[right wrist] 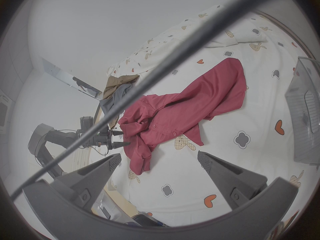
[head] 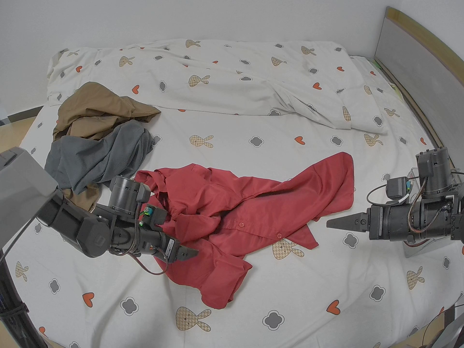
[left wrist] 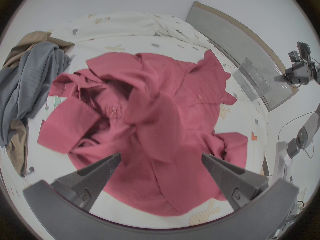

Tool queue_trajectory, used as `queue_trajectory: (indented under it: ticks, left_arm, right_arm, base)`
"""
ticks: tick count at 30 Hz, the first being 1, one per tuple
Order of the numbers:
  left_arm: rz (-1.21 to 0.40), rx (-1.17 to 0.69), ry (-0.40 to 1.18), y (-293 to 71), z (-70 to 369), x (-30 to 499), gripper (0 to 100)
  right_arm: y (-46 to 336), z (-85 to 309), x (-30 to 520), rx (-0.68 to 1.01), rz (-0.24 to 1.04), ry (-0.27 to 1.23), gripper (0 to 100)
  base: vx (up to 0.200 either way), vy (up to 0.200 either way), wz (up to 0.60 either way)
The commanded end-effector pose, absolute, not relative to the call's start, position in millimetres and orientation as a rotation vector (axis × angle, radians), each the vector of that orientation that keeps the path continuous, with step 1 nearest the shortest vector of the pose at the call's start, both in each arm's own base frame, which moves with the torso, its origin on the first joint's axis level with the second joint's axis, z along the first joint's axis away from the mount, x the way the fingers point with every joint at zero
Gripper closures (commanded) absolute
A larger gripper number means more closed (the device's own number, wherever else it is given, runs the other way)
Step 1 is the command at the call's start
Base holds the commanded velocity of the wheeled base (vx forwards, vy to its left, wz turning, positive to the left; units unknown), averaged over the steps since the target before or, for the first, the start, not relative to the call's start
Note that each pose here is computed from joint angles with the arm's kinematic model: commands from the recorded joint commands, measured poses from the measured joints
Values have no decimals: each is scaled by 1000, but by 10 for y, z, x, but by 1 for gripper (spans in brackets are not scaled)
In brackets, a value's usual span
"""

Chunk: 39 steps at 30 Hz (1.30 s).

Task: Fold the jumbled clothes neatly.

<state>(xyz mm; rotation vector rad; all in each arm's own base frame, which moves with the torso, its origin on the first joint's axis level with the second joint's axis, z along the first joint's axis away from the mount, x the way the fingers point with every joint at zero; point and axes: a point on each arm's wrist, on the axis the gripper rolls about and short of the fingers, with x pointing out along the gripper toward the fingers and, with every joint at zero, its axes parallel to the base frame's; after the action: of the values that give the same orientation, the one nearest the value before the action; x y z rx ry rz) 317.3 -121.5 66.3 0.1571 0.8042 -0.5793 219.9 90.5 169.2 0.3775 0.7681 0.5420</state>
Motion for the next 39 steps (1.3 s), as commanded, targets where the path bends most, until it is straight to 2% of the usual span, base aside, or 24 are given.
queue_trajectory:
  ticks: [1,7,13,20,25,29,32,36,39]
  left_arm:
    - [-582,169,801,-1239,548,3318,0]
    - [-623,193,826,-1338,531,3145,0]
    - [-622,196,887,-1282,429,2996,0]
    - [-624,207,959,-1114,442,2554,0]
    - [-628,203,886,-1086,686,2426,0]
    - [-635,215,779,-1224,968,2420,0]
    - [-610,216,774,-1360,1068,2426,0]
    - [-564,194,852,-1826,1115,2492,0]
    - [-534,182,920,-1994,1101,2523,0]
  right_arm:
    - [936,1620,2213,373,545,793,0]
    - [941,1613,2216,372,545,796,0]
    - [944,1616,2213,371,547,795,0]
    - [949,1617,2215,371,550,796,0]
    - [951,1617,2219,371,550,796,0]
    - [949,1617,2215,371,550,796,0]
    - [949,1617,2215,371,550,796,0]
    - [949,1617,2215,371,550,796,0]
    - [949,1617,2215,371,550,796,0]
  base:
    - [0,0,0]
    - [0,0,0]
    - [0,0,0]
    - [0,0,0]
    - [0,0,0]
    - [0,0,0]
    - [0,0,0]
    - [0,0,0]
    - [0,0,0]
